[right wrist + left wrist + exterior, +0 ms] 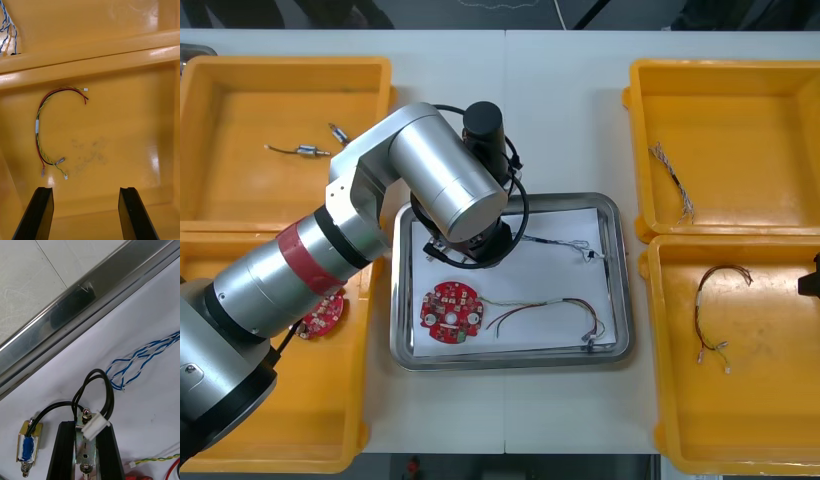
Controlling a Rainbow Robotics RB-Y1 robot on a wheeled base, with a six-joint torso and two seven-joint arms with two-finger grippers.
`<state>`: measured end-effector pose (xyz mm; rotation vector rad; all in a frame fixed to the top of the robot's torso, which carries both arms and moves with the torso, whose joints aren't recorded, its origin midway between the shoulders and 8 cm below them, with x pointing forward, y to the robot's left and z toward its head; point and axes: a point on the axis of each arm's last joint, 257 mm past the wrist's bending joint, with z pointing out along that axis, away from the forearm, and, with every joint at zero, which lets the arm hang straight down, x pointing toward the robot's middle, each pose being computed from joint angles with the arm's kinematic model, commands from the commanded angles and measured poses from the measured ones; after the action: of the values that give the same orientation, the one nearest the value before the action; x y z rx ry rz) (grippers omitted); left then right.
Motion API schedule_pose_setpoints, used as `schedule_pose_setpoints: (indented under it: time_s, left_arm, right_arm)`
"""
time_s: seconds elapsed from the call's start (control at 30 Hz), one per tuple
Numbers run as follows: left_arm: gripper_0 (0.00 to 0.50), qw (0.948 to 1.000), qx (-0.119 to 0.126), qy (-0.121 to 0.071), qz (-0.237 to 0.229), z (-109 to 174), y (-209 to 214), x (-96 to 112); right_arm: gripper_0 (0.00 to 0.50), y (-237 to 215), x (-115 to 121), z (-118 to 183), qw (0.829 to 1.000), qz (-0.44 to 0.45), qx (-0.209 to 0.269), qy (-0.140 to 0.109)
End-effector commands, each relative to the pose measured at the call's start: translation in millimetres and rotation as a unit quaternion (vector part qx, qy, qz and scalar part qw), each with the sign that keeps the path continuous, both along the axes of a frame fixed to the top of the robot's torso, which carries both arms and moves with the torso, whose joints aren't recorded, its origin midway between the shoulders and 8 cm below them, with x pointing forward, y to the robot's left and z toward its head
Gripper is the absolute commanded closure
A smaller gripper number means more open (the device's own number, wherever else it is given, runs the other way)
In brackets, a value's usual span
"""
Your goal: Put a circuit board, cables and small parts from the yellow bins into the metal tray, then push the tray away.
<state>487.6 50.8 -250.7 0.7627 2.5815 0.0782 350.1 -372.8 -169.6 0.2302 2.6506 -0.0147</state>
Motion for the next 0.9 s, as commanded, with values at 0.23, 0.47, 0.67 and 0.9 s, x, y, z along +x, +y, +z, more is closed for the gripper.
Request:
schedule_pose_setpoints:
  time_s: [0.23, 0.47, 0.67, 0.9]
  left_arm:
    - [0.064, 0.9997, -0.001, -0.011, -0.020, 5, -16, -1]
    - [0.000, 0.9997, -0.005, -0.014, -0.017, 11, -16, 0]
    - [0.000, 0.9995, -0.025, -0.020, -0.006, 46, -11, -2]
    - [0.000, 0.9979, -0.058, -0.015, 0.025, 91, 11, -2]
  right_arm:
    - [0.000, -11, -4, 11, 0.998, 0.038, -0.040, 0.000]
    - [0.000, -12, -4, 12, 0.997, 0.051, -0.050, 0.001]
    - [0.000, -13, -3, 13, 0.997, 0.053, -0.053, 0.001]
    - [0.000, -12, -4, 12, 0.997, 0.054, -0.052, 0.001]
